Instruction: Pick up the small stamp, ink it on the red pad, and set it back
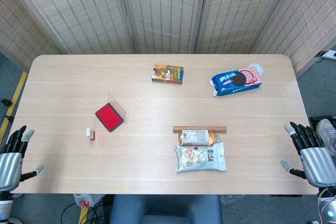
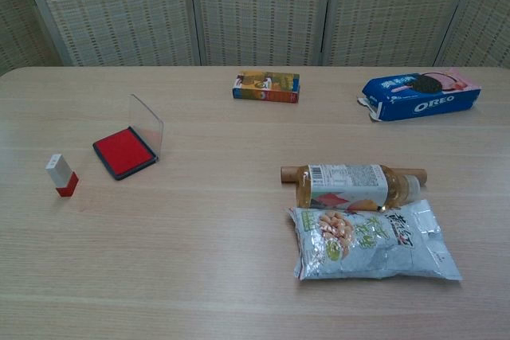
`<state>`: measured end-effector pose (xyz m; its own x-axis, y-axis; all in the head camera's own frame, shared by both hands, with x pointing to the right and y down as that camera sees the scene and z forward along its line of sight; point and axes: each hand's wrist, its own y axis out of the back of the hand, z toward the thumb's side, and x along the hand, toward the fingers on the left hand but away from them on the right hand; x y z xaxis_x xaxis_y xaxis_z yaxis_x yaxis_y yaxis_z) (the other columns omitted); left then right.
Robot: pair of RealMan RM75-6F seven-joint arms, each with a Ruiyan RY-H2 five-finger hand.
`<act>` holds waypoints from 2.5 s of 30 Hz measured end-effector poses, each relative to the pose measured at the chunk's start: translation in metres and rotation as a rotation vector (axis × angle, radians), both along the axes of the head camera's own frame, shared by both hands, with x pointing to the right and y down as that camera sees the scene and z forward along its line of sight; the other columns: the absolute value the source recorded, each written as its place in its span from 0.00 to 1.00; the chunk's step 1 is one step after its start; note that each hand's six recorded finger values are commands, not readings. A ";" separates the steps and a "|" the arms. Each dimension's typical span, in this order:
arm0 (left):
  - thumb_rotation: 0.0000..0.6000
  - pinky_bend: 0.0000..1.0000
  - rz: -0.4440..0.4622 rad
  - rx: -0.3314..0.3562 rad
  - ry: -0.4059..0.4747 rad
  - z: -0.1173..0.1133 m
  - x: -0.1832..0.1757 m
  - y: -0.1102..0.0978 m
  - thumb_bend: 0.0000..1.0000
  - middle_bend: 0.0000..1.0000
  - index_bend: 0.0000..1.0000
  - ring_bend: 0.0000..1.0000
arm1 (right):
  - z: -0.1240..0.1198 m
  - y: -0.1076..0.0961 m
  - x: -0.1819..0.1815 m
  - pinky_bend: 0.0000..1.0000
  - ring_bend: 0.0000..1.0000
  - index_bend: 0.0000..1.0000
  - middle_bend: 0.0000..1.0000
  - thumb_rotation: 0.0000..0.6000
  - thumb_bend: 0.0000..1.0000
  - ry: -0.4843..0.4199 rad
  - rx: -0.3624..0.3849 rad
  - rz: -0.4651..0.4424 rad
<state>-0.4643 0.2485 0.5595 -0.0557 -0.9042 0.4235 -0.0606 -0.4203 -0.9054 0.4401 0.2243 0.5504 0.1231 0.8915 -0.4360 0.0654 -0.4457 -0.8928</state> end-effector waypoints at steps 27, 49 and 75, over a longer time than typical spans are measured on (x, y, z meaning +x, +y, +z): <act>1.00 0.78 0.117 -0.155 0.149 0.007 0.047 -0.058 0.17 0.99 0.20 0.74 | 0.003 -0.005 -0.004 0.00 0.00 0.00 0.00 1.00 0.20 -0.038 -0.022 -0.037; 1.00 0.82 0.110 -0.408 0.096 0.108 0.095 -0.096 0.22 1.00 0.28 0.77 | 0.000 -0.009 0.007 0.00 0.00 0.00 0.00 1.00 0.20 -0.104 -0.062 -0.031; 1.00 0.82 0.051 -0.500 0.079 0.158 0.088 -0.108 0.25 1.00 0.34 0.77 | -0.012 -0.010 0.019 0.00 0.00 0.00 0.00 1.00 0.20 -0.130 -0.041 -0.014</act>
